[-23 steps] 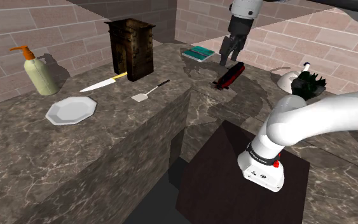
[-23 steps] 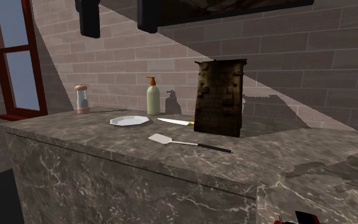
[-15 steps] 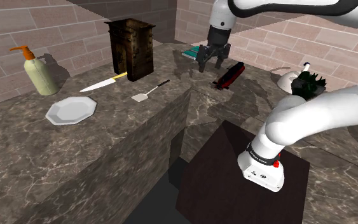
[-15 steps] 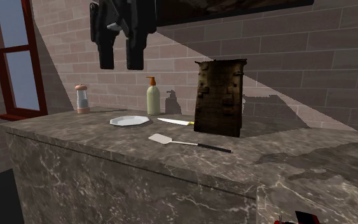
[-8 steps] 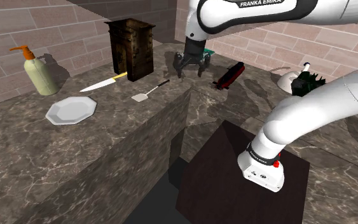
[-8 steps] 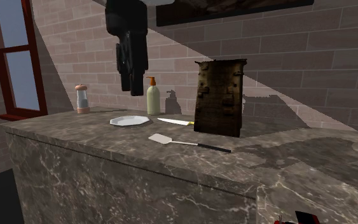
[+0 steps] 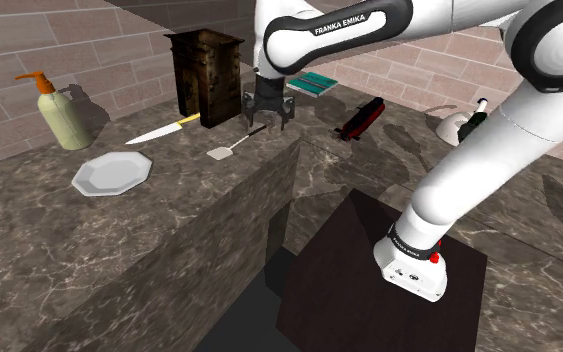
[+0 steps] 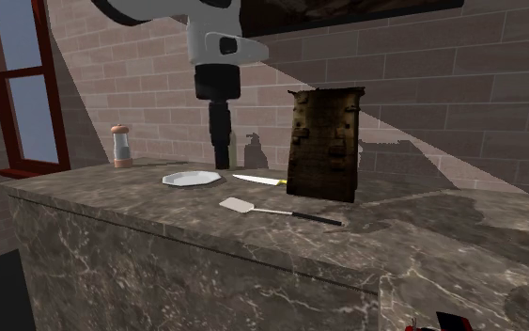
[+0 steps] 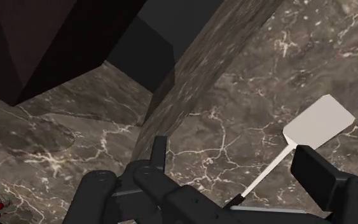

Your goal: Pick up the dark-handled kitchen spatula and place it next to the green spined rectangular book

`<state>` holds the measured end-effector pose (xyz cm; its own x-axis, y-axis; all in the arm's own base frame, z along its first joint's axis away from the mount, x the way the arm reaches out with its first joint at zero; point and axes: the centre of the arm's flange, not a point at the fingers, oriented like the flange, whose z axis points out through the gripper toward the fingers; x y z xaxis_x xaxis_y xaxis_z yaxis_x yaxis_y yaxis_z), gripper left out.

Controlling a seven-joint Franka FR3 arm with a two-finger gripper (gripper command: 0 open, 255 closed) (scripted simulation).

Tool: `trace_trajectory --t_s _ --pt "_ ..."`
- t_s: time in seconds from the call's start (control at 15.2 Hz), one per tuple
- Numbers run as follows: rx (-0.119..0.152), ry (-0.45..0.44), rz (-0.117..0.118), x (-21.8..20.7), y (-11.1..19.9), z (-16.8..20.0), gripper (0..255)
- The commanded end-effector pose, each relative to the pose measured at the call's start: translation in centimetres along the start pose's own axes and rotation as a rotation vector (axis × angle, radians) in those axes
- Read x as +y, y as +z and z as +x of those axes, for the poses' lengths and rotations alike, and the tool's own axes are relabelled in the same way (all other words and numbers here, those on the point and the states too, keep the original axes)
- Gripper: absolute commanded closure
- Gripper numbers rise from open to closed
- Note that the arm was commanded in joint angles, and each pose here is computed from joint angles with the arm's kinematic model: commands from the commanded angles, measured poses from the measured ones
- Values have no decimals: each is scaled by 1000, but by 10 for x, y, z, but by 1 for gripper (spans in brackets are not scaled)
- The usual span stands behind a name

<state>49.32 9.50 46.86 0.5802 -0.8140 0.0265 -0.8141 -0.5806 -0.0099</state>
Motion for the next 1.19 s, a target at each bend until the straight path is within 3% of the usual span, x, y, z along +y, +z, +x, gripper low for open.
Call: trace_trajectory --t_s 0.0,0.79,1.12 --pt "5 92 -5 -18 14 11 0" --pt "42 590 -37 -104 94 115 0" --pt "42 590 -37 -103 121 116 0"
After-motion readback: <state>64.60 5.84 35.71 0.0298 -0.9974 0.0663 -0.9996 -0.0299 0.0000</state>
